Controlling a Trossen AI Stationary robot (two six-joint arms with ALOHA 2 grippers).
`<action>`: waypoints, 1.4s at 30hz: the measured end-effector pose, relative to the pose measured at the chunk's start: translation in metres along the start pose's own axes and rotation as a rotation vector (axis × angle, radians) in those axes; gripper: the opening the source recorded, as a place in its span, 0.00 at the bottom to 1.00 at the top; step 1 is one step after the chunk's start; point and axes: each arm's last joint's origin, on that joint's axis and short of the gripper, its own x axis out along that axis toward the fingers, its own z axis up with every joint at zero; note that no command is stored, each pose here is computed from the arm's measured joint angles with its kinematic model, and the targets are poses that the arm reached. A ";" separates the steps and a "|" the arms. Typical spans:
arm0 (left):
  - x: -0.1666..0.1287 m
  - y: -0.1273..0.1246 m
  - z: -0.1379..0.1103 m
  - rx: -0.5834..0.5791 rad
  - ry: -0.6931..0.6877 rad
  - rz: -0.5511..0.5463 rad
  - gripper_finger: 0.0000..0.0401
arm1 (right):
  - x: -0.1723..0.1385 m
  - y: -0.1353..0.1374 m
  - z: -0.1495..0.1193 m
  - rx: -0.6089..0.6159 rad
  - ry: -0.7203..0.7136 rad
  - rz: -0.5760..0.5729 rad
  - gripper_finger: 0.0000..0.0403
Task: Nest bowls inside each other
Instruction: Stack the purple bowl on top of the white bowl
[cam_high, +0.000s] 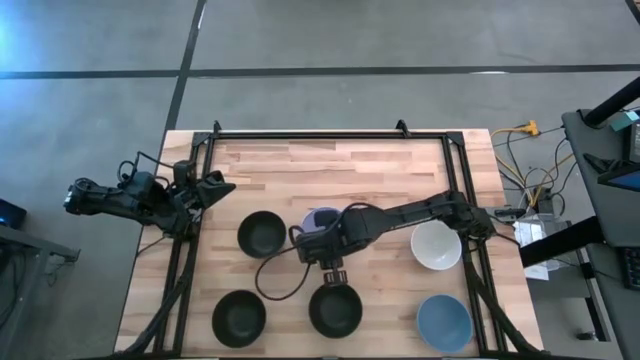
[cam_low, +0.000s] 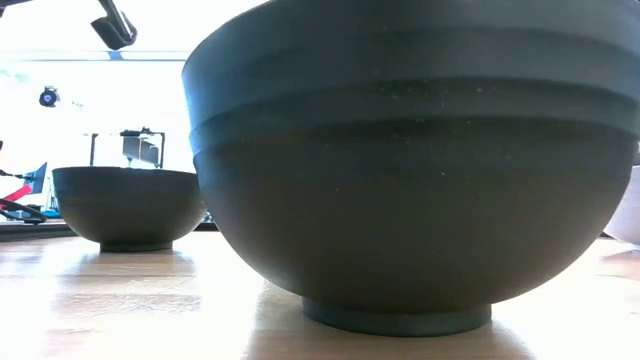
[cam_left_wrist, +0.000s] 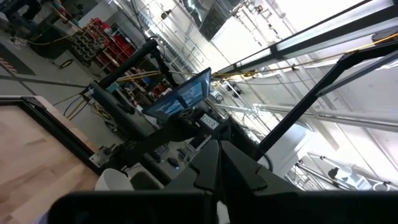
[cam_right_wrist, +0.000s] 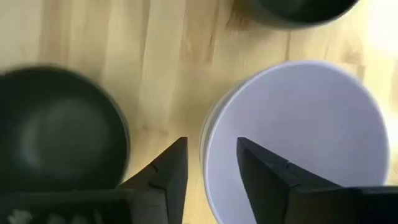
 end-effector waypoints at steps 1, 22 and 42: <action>0.000 0.000 0.000 0.000 0.001 0.000 0.00 | -0.003 -0.002 0.001 0.013 -0.011 0.001 0.30; 0.000 0.003 -0.003 0.003 0.010 0.010 0.00 | 0.034 -0.003 -0.002 0.015 0.078 0.045 0.02; 0.000 0.003 -0.003 0.003 0.015 0.009 0.00 | -0.018 -0.083 0.012 0.308 -0.226 -0.106 0.02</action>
